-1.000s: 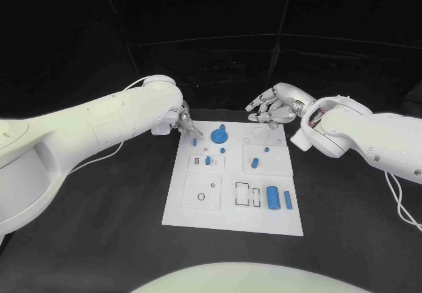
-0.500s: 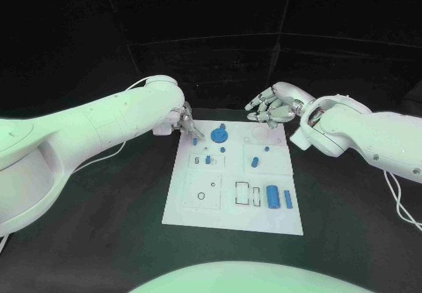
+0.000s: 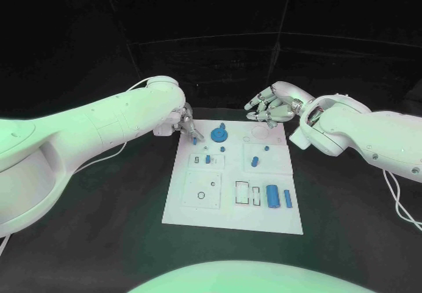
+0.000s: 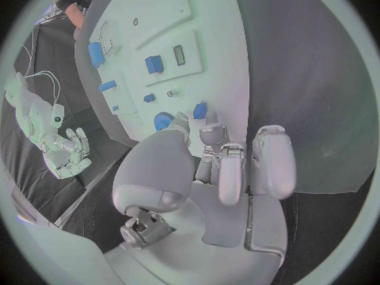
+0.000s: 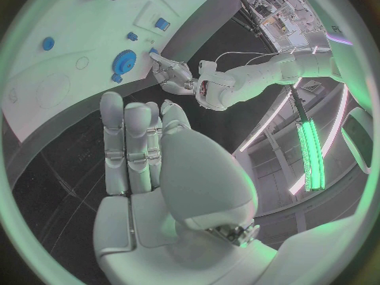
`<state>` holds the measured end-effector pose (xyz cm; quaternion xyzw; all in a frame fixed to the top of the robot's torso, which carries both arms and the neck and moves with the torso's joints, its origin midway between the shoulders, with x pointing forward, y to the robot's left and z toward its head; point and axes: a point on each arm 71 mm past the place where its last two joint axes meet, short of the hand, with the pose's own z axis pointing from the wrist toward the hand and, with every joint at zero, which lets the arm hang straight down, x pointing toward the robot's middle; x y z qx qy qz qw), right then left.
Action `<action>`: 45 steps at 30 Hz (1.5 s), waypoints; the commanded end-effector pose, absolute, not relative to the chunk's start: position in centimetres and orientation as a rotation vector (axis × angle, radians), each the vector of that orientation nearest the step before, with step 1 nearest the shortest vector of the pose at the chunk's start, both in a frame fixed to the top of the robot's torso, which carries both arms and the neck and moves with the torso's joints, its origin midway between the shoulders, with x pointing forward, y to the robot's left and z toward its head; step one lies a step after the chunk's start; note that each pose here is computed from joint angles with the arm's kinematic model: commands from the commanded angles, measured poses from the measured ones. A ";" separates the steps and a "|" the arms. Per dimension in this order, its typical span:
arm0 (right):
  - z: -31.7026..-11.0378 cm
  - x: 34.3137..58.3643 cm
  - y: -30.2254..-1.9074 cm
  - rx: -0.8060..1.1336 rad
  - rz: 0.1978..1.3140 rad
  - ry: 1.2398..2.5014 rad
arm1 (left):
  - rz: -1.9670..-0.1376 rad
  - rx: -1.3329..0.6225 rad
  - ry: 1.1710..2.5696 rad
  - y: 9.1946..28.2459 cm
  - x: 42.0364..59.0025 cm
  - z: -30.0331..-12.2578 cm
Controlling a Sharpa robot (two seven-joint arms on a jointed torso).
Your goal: Assemble the parts on the task board
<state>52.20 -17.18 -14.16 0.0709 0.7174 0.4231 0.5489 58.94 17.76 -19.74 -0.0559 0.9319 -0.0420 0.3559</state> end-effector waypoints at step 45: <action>-14.1 52.3 -17.3 0.162 1.008 1.699 | -0.357 -0.282 2.317 18.2 56.9 -18.4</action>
